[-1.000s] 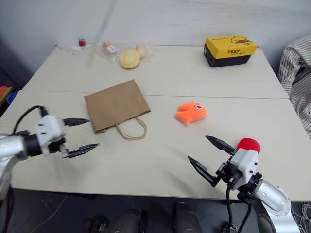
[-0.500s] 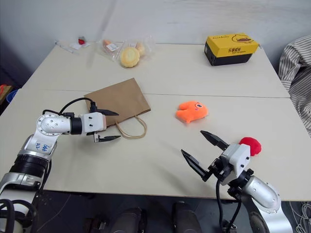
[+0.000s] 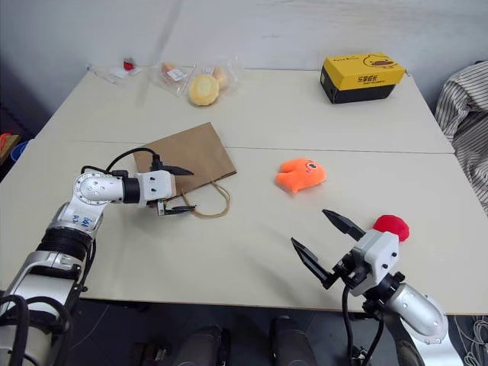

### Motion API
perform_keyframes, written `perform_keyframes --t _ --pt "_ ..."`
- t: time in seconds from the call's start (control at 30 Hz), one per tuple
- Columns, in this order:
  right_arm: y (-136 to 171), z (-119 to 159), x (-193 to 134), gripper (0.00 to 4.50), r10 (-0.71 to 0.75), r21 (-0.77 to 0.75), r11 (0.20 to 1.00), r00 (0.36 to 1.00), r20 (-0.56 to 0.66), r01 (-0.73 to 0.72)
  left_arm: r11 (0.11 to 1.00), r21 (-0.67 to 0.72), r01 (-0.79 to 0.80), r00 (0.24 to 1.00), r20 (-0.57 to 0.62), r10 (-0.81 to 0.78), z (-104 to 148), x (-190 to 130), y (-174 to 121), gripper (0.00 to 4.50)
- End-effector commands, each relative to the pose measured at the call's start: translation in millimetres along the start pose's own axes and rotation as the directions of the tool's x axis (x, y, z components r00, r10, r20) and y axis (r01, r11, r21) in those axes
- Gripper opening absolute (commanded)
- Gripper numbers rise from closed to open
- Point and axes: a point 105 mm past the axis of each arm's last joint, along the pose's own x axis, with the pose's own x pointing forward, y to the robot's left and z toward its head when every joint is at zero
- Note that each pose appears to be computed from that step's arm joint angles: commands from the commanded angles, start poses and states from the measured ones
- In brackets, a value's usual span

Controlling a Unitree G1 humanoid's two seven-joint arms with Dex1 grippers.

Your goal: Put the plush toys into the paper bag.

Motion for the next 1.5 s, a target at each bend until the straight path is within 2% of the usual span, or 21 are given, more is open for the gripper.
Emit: perform_keyframes --t 0.03,0.23,0.57,0.83,1.1,1.5 --pt "2 16 2 4.47 0.013 -0.049 0.999 0.999 0.041 -0.011 1.000 0.012 -0.017 0.998 0.064 0.017 12 -6 7 4.50" --pt "2 16 3 4.47 0.012 -0.052 0.999 0.999 0.041 -0.010 1.000 -0.004 -0.009 0.994 0.110 0.010 19 -7 8 4.50" --pt "0 18 4 4.47 0.007 -0.051 0.999 0.999 0.039 -0.005 1.000 0.009 0.018 0.996 0.088 -0.019 15 -2 0 4.50" --pt "0 18 4 4.47 0.006 -0.054 0.999 0.999 0.034 -0.004 0.997 -0.060 0.040 0.980 0.195 -0.028 26 -8 -3 4.50" --pt "-1 19 5 4.47 0.002 -0.051 0.999 1.000 0.030 0.000 0.999 0.044 0.014 0.998 0.068 -0.017 13 -1 -2 4.50" --pt "-1 20 4 4.47 -0.015 -0.054 0.998 0.999 0.031 0.016 1.000 0.006 -0.026 0.997 0.074 0.026 10 -2 5 4.50"
